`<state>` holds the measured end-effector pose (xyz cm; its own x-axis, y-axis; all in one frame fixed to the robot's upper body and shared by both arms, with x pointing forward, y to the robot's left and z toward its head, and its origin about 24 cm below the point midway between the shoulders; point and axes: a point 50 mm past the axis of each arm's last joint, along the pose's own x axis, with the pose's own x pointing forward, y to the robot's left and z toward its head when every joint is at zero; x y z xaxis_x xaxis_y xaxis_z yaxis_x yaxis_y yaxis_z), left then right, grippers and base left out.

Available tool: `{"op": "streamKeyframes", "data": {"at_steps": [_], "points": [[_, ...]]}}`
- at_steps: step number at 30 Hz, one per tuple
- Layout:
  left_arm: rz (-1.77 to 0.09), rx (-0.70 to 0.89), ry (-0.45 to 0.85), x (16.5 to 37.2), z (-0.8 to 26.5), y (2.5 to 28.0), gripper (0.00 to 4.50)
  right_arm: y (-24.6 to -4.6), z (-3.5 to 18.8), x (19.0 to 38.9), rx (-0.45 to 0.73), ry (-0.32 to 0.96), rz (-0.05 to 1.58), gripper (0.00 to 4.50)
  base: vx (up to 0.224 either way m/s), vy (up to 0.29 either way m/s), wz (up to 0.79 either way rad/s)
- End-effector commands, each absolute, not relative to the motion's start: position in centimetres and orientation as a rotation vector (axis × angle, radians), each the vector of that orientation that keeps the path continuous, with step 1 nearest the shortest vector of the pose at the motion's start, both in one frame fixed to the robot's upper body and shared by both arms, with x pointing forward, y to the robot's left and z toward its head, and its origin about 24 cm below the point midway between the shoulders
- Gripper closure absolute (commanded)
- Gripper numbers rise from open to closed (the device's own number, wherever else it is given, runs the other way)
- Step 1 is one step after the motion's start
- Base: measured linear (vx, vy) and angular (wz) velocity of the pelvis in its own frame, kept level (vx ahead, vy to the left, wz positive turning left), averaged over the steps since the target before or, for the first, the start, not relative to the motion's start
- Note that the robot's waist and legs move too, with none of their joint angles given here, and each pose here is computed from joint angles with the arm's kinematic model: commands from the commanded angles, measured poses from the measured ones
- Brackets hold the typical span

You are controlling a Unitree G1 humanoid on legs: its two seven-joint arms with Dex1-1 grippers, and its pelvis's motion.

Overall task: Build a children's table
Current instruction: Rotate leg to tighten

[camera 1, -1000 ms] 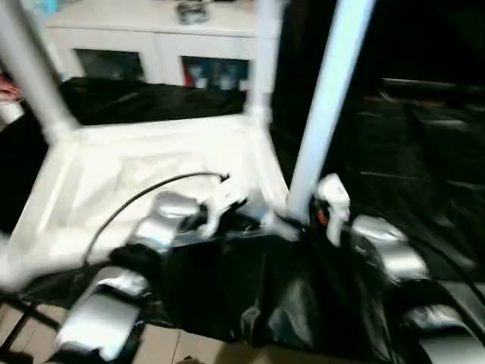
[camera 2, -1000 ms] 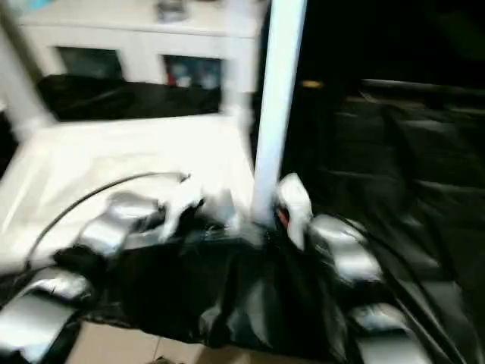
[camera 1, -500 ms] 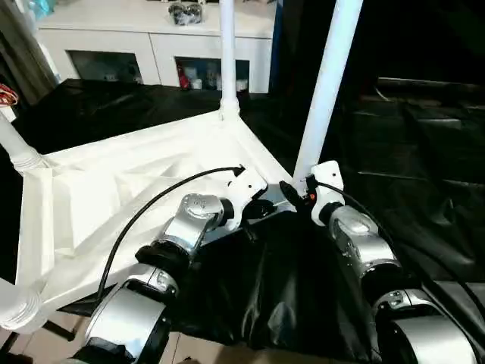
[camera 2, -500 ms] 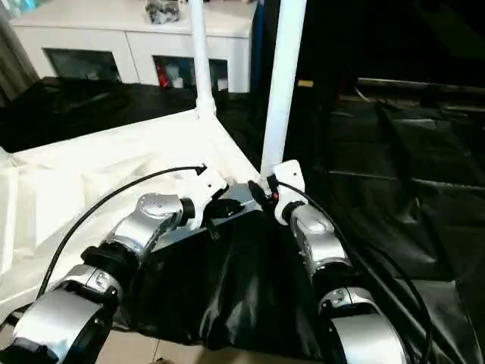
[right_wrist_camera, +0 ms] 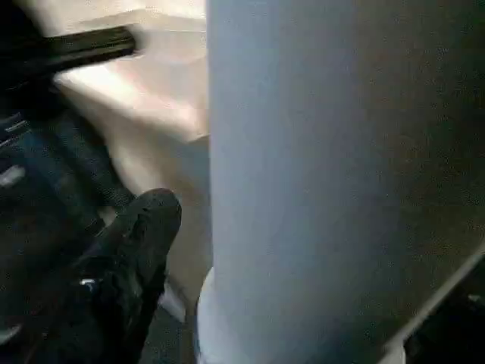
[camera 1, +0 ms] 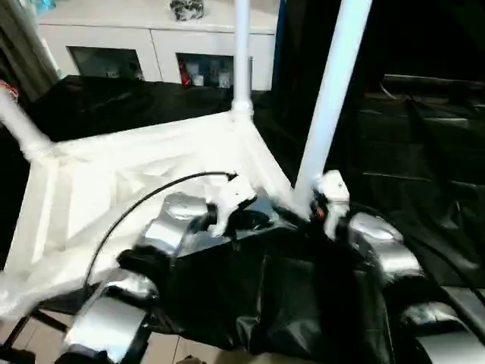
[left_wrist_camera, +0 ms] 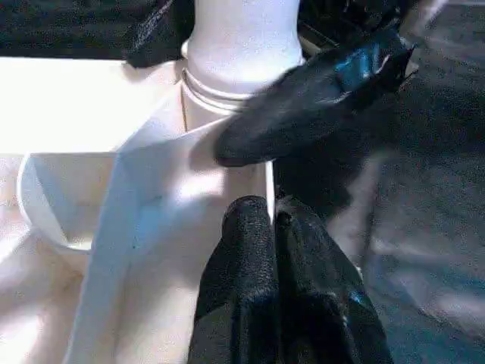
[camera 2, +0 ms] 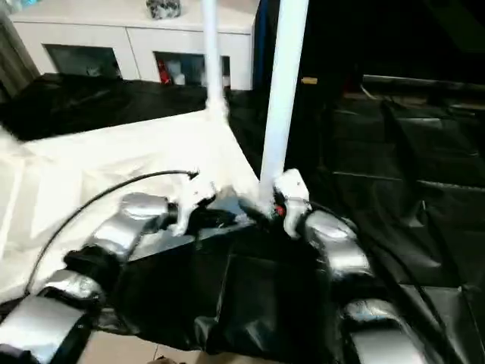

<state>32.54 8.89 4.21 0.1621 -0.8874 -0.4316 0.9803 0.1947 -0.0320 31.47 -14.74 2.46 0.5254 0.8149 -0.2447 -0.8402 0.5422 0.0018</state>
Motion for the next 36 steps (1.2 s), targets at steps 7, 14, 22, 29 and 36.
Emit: {"op": "streamKeyframes", "data": {"at_steps": [7, 14, 22, 29, 36], "points": [[-1.545, 0.321, 0.367, 32.0, 5.6, 8.4, 4.50, -13.8, 1.2, 28.4, -0.126, 0.371, 1.364, 1.27, 0.000, 0.000, 0.00], [-1.598, 0.319, 0.411, 31.7, 5.7, 9.5, 4.50, -13.9, 1.5, 27.6, -0.119, 0.403, 1.460, 1.75, 0.000, 0.000, 0.00], [-1.469, 0.314, 0.365, 32.5, 5.6, 8.5, 4.50, -13.3, 0.8, 28.3, -0.115, 0.415, 1.320, 1.86, 0.000, 0.000, 0.00], [-1.184, 0.304, 0.327, 34.4, 5.7, 5.9, 4.50, -12.3, -0.9, 31.4, -0.133, 0.468, 0.815, 1.88, 0.000, 0.000, 0.00], [-1.068, 0.272, 0.289, 34.8, 6.1, 3.4, 4.50, -10.4, -1.1, 32.8, -0.086, 0.461, 0.583, 1.88, 0.000, 0.000, 0.00]]}}
